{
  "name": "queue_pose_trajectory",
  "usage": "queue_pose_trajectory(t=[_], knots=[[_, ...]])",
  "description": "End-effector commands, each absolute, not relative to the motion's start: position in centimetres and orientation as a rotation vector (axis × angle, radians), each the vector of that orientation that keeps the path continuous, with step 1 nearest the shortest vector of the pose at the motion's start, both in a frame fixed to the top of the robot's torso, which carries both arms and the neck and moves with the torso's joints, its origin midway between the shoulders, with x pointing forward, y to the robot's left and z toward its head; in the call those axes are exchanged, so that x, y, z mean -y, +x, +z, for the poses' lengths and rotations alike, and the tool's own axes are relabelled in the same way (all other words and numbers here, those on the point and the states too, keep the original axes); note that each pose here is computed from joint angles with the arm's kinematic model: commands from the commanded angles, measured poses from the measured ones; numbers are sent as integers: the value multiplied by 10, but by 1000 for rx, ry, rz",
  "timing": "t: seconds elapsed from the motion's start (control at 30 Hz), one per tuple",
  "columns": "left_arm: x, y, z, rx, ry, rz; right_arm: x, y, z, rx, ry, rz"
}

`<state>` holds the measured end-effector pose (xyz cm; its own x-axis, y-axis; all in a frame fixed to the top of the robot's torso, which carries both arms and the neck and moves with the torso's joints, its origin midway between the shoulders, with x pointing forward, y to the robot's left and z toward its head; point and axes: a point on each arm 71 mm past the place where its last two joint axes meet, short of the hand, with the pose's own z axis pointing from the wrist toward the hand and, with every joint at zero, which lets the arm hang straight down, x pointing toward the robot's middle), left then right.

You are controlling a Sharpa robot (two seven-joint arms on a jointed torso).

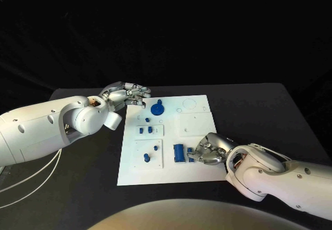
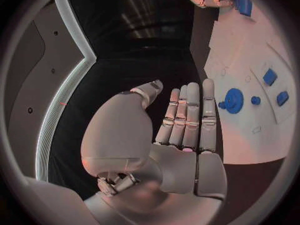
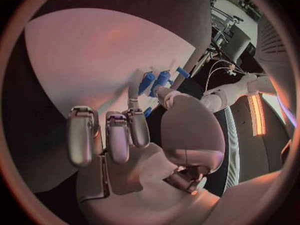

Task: Assemble the parts on the task board

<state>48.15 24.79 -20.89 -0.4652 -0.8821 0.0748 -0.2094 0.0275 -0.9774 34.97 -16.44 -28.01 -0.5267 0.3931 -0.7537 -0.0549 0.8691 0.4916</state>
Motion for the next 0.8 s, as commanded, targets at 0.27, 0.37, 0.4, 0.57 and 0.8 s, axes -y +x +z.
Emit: queue_pose_trajectory(t=[0.27,0.37,0.4,0.57,0.8], knots=[[-247,481,-208,-1727,-1102,-1495,169,342,-276,-2074,197,611],[-247,481,-208,-1729,-1103,-1493,170,342,-276,-2074,197,614],[-247,481,-208,-1730,-1104,-1493,170,342,-276,-2074,197,614],[-247,481,-208,-1732,-1105,-1489,172,343,-278,-2083,191,605],[-247,481,-208,-1732,-1105,-1489,173,346,-281,-2092,183,592]])
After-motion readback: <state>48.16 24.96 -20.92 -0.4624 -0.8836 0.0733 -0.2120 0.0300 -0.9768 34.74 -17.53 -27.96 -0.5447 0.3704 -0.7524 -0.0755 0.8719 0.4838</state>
